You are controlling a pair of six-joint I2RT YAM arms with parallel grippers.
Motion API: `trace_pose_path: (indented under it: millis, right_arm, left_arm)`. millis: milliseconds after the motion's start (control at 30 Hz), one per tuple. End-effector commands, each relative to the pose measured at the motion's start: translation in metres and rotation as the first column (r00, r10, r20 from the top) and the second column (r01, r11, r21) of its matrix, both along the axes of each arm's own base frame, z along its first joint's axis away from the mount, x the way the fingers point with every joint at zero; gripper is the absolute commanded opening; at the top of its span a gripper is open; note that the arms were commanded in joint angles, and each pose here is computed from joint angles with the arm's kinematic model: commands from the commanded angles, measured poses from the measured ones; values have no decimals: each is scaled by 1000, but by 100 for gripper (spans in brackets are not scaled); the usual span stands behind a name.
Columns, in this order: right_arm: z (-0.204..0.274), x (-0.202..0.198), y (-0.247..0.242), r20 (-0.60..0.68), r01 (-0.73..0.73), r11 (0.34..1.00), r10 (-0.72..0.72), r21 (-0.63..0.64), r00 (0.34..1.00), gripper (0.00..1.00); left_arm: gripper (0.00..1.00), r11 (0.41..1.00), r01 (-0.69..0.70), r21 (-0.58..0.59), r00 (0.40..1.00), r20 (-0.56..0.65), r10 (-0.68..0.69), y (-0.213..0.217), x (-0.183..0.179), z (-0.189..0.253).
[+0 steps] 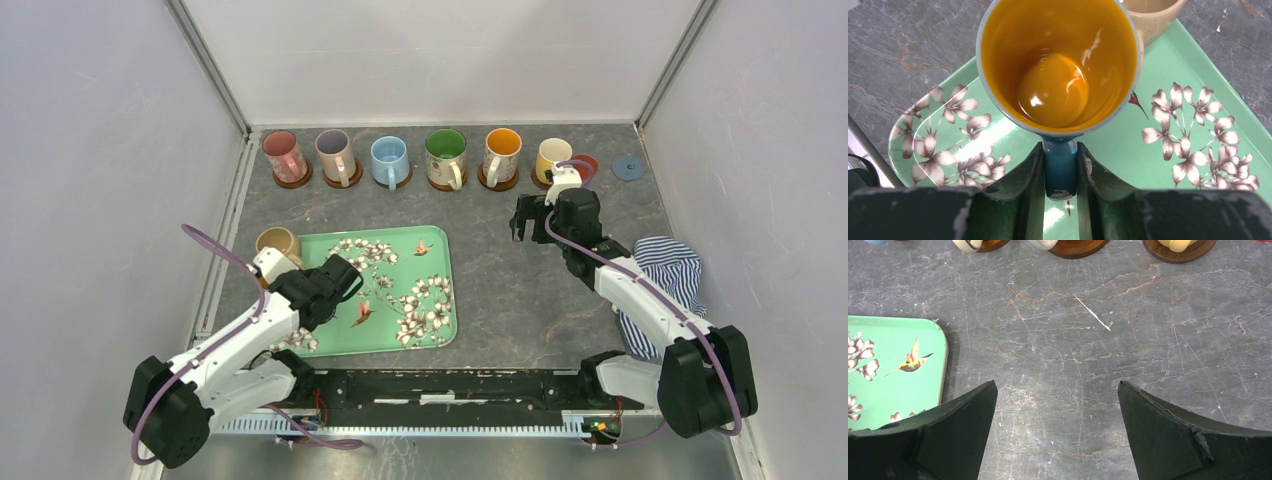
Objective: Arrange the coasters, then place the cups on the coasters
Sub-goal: Move the cup to the tray.
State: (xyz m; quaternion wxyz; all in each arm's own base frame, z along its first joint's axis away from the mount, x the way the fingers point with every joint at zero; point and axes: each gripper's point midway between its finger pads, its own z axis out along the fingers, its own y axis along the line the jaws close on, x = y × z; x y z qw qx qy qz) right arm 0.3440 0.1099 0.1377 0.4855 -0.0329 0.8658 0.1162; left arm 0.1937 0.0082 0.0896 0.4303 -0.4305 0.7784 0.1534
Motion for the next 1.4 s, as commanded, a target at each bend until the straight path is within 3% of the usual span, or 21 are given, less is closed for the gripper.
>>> trace_pose_path:
  millis: [0, 367, 700, 967, 1367]
  right_arm:
    - [14, 4, 3, 52, -2, 1000, 1, 21, 999, 98]
    - [12, 2, 5, 47, -9, 1000, 8, 24, 999, 98]
    - [14, -1, 5, 45, -11, 1000, 11, 15, 999, 98]
    - [19, -4, 6, 49, -13, 1000, 13, 10, 999, 98]
    - [24, -13, 15, 46, -40, 999, 40, 3, 998, 98]
  left_arm:
    - [2, 992, 54, -114, 998, 17, -52, -23, 9, 2]
    - [2, 924, 185, -334, 981, 1, -195, -79, 9, -13]
    - [2, 862, 346, -371, 934, 55, -352, -147, 23, 2]
    - [2, 776, 471, -420, 878, 132, -461, -198, 44, 16]
    - [2, 673, 565, -478, 811, 170, -560, -250, 61, 32]
